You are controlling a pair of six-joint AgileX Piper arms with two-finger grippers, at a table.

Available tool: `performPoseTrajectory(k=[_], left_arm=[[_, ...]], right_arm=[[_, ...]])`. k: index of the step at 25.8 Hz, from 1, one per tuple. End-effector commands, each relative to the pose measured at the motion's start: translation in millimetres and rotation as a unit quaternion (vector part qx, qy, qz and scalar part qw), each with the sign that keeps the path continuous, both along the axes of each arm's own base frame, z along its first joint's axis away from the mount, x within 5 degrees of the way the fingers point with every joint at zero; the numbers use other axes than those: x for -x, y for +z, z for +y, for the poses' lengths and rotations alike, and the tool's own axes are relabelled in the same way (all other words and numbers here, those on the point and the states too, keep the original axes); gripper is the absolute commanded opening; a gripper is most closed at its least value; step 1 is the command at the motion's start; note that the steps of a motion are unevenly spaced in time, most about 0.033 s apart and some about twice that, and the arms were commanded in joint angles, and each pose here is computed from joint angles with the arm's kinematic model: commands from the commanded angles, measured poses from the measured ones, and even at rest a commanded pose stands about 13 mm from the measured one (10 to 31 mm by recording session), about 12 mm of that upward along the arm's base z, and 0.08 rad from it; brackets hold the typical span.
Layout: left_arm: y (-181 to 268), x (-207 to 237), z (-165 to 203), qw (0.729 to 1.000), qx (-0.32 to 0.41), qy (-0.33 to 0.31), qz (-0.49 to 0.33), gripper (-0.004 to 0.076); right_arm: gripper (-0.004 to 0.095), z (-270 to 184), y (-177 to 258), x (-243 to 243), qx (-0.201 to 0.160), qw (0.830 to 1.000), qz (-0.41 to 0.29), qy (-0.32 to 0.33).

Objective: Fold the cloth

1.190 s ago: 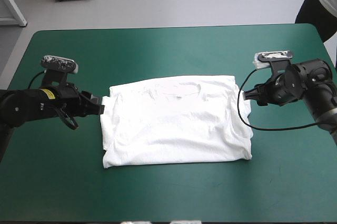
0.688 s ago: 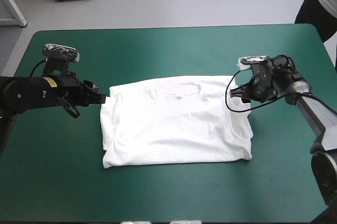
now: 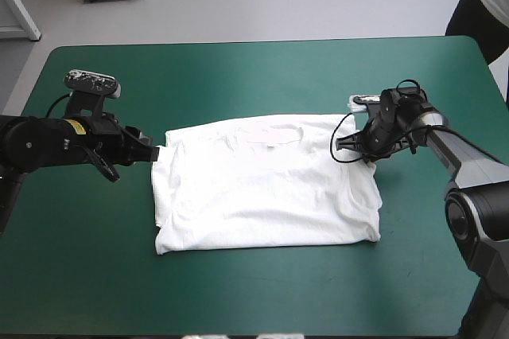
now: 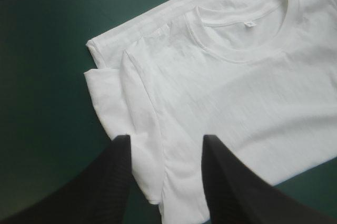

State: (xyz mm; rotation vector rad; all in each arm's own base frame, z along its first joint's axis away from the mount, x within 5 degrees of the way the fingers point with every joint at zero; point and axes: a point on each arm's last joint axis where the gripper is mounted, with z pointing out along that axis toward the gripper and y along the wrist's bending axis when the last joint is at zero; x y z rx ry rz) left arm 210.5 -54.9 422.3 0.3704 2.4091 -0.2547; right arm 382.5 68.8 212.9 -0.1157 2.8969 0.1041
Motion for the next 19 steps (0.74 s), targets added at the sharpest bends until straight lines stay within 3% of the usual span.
performPoseTrajectory(k=[1,8,10,11,14,19], left_arm=[[16,4,0,0.999,0.018,0.004,-0.042,0.0318],[15,5,0,0.999,0.018,0.002,-0.035,0.0318],[15,5,0,0.999,0.018,0.002,-0.035,0.0318],[15,5,0,0.999,0.019,0.001,-0.034,0.0318],[15,5,0,0.999,0.019,0.001,-0.034,0.0318],[15,5,-1,0.999,0.020,0.001,-0.034,0.0318]], right_arm=[[-0.0013,-3,14,-1,0.001,1.000,-0.018,0.004],[-0.0013,-4,80,3,0.006,0.998,-0.053,0.015],[-0.0013,1,99,6,-0.017,0.997,-0.065,0.026],[-0.0013,7,108,7,-0.052,0.996,-0.064,0.033],[-0.0013,20,108,11,-0.088,0.994,-0.047,0.054],[-0.0013,61,80,10,-0.079,0.991,-0.012,0.110]])
